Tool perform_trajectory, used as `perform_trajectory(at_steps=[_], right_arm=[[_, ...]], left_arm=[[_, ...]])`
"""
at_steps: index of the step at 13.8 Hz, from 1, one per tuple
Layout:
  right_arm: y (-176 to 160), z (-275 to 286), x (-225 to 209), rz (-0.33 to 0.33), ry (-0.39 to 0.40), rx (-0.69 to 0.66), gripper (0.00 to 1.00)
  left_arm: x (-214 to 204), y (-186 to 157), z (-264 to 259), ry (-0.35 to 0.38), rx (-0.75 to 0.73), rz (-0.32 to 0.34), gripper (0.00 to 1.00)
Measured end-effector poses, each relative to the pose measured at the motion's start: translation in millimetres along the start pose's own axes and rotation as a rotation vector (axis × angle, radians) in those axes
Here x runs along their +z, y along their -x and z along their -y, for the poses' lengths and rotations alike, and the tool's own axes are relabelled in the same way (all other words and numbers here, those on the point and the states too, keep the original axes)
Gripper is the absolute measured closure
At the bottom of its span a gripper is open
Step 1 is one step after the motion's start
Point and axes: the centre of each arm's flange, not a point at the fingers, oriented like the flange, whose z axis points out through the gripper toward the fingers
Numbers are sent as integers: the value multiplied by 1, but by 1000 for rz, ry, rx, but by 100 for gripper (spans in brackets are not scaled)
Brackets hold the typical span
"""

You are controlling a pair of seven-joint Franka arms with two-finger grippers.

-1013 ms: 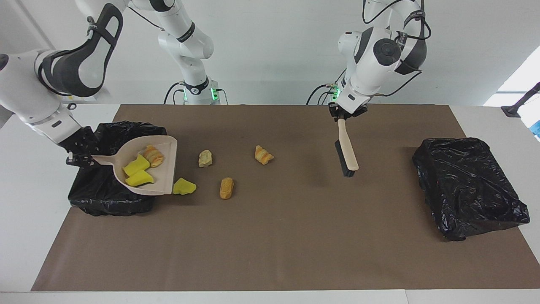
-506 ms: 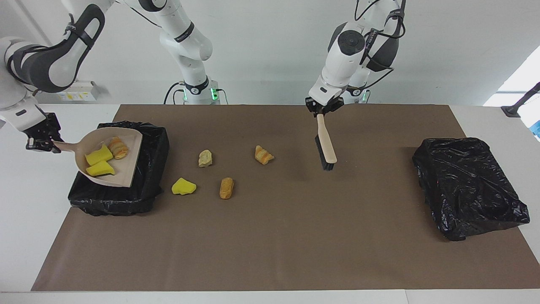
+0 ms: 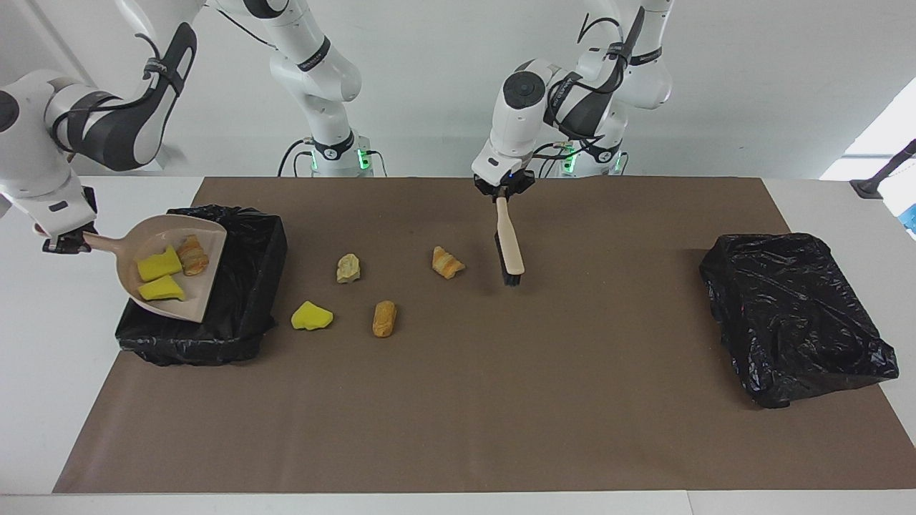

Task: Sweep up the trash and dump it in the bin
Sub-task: 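Carry the loaded dustpan with the right gripper to the far bin, then tip the dustpan over the bin with the right gripper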

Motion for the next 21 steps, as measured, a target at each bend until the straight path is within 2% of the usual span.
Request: perform_trajectory(at_steps=[3, 6, 9, 12, 18, 19, 21], right_arm=[[-5, 15, -37, 87, -21, 0, 68], [-13, 30, -59, 95, -54, -5, 68], [-33, 25, -76, 193, -57, -17, 68], [-40, 22, -84, 290, -58, 60, 68], [-62, 30, -111, 347, -65, 69, 68], [-66, 31, -118, 374, -58, 65, 68], [-74, 30, -127, 423, -48, 78, 68]], left_arm=[[29, 23, -11, -13, 7, -6, 74], [36, 31, -15, -18, 18, -6, 74], [45, 31, -17, -17, 17, -8, 74], [52, 29, -18, -25, 11, -1, 74], [66, 32, -22, -47, 18, 17, 74], [66, 32, -22, -47, 18, 17, 74], [66, 31, -22, -46, 17, 17, 56]])
